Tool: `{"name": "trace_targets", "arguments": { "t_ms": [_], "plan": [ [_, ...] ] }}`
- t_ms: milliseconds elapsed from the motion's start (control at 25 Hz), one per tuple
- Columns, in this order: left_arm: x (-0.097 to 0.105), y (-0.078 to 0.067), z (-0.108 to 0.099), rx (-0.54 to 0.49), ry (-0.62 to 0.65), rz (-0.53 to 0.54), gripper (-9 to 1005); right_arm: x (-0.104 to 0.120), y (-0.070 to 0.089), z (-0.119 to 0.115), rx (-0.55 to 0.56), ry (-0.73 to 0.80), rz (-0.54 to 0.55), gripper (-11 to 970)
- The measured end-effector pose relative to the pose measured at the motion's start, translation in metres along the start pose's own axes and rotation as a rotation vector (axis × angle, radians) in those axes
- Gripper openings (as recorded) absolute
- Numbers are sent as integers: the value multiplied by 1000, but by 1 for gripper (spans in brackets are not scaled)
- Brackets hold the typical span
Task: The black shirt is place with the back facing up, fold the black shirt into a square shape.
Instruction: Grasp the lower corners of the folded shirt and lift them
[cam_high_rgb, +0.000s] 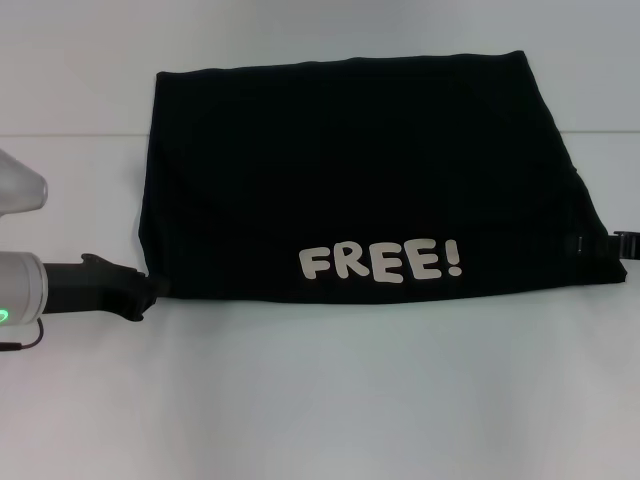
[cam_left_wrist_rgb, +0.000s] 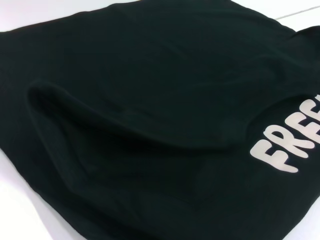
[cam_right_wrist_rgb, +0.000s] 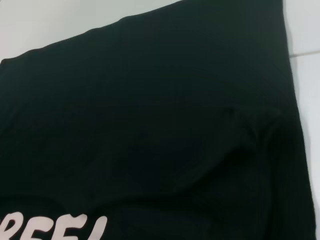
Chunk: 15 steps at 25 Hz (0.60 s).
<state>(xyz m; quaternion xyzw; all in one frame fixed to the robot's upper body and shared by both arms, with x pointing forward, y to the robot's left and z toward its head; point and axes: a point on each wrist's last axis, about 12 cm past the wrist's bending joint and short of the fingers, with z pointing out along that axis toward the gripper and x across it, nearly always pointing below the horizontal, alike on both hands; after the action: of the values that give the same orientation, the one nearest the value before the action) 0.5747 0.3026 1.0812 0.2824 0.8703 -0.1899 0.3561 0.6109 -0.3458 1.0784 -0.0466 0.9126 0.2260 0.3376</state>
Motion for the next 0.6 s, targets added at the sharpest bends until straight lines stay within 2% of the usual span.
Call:
{"name": "trace_targets", "arguments": {
  "t_ms": [280, 600],
  "plan": [
    [-1, 0, 0, 1, -4, -2, 8, -4, -1, 0, 15, -13, -3, 737],
    [-4, 0, 1, 2, -9, 3, 10, 2, 5, 9, 10, 31, -18, 675]
  ]
}}
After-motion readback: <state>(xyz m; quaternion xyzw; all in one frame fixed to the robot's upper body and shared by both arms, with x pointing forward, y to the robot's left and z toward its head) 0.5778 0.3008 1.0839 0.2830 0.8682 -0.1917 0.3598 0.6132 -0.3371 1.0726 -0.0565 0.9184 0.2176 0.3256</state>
